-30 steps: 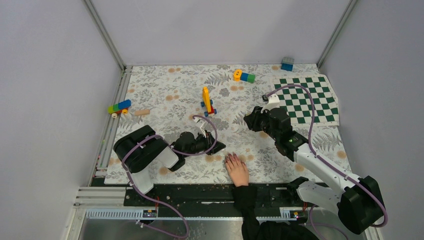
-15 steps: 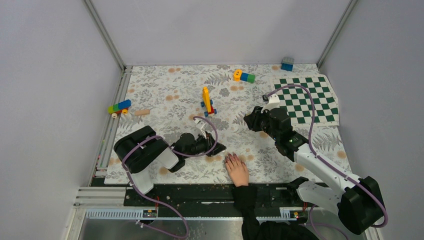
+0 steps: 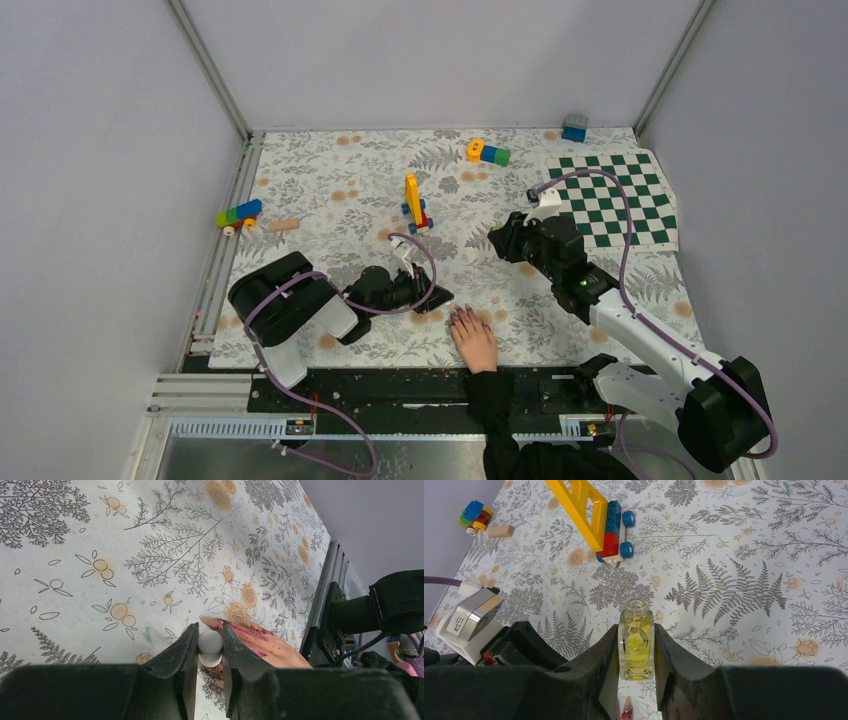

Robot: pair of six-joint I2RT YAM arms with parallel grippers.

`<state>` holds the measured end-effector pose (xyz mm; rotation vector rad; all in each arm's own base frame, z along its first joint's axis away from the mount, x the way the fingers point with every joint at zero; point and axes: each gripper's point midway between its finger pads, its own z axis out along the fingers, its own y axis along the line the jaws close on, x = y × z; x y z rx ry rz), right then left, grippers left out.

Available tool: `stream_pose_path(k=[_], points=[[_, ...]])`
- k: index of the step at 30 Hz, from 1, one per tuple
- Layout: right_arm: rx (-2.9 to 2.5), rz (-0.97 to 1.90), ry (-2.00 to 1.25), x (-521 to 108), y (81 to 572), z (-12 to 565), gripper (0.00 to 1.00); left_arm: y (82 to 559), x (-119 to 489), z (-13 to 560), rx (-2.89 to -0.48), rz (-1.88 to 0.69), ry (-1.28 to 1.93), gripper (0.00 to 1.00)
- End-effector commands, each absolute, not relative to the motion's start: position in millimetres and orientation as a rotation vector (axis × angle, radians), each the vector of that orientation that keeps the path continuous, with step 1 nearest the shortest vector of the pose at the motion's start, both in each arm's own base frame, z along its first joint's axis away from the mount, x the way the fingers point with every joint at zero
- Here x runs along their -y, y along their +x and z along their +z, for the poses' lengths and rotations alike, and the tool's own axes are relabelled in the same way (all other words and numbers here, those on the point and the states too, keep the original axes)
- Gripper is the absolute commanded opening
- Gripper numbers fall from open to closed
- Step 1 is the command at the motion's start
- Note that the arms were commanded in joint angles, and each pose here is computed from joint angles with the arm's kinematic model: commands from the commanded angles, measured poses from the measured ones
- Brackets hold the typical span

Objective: Paint the nails
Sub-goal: Paint the nail polish on the nail.

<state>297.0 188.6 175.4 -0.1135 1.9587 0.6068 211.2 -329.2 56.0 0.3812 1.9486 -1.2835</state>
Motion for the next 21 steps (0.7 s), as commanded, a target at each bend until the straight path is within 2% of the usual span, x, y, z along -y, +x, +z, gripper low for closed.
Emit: stream_pose_path(k=[1, 21], points=[[-1.886, 0.64, -0.098, -190.1, 302.2, 197.8, 0.0, 215.3, 340.2, 73.3, -1.859, -1.319, 0.42, 0.0], [-1.892, 0.627, -0.096, -188.4, 302.6, 196.1, 0.0, 217.0, 343.0, 66.4, -1.879, -1.307, 0.436, 0.0]])
